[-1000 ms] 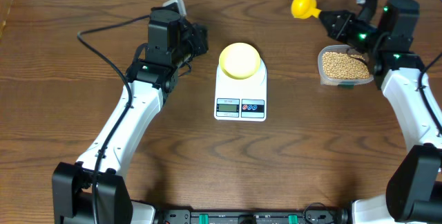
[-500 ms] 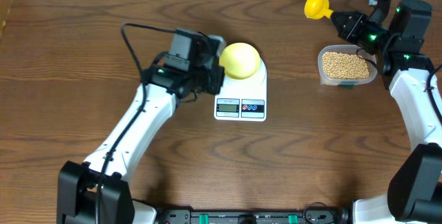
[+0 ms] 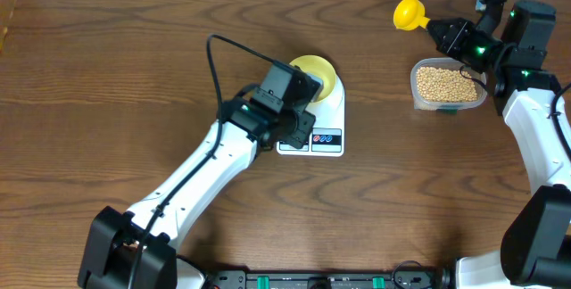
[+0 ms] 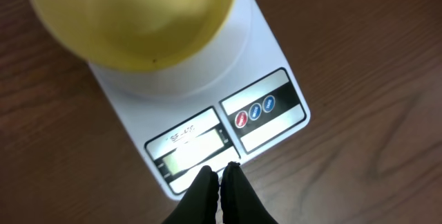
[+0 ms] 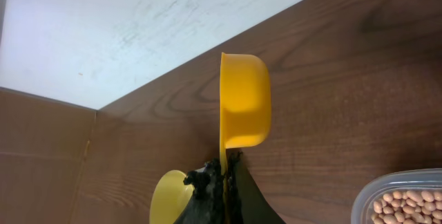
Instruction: Scoop item into bowl and weigh 50g on scale
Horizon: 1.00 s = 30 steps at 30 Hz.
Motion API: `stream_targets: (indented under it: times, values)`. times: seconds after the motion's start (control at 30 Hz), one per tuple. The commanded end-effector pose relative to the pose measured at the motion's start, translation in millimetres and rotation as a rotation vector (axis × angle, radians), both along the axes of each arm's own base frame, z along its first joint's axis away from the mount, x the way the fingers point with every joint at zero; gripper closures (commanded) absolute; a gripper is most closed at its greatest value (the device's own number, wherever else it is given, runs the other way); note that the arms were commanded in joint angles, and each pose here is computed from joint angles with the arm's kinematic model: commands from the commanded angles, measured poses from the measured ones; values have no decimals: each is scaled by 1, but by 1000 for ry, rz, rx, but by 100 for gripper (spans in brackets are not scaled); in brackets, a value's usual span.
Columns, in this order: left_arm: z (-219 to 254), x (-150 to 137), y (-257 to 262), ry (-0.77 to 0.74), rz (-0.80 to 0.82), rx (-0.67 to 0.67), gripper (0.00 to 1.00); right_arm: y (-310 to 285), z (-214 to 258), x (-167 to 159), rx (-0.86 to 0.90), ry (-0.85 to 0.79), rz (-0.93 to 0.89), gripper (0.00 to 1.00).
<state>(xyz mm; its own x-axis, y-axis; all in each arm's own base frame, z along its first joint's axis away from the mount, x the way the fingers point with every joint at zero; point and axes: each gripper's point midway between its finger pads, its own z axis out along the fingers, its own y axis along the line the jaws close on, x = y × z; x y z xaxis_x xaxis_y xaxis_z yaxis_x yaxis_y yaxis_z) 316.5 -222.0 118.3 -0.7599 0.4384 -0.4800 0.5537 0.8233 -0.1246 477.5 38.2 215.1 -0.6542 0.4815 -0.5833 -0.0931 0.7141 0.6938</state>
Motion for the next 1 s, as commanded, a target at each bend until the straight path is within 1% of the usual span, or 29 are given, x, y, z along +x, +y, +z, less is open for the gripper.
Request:
stream_targets:
  times: [0.0, 0.1, 0.17, 0.27, 0.43, 0.6, 0.73, 0.97]
  values:
    - [-19, -2, 8, -33, -37, 79, 92, -3, 19, 0, -22, -50, -2, 99]
    - [-31, -6, 9, -61, -123, 113, 92, -5, 17, 0, -27, -37, -11, 99]
    - [-40, -9, 11, -81, -207, 152, 92, -5, 14, -1, -28, -26, -15, 99]
    - [-48, -7, 9, -117, -303, 188, 92, -5, 14, -1, -28, -22, -16, 99]
    - [-57, 2, 3, -160, -376, 210, 92, -5, 13, -1, -28, -22, -17, 99]
    - [-82, -1, 3, -132, -474, 253, 92, -7, 13, -1, -32, -21, -24, 99]
    - [-87, -5, -6, -122, -513, 212, 92, -9, 10, -1, -41, -8, -39, 99]
    - [-75, 8, -28, -223, -527, 170, 92, -10, 8, -2, -41, 2, -42, 99]
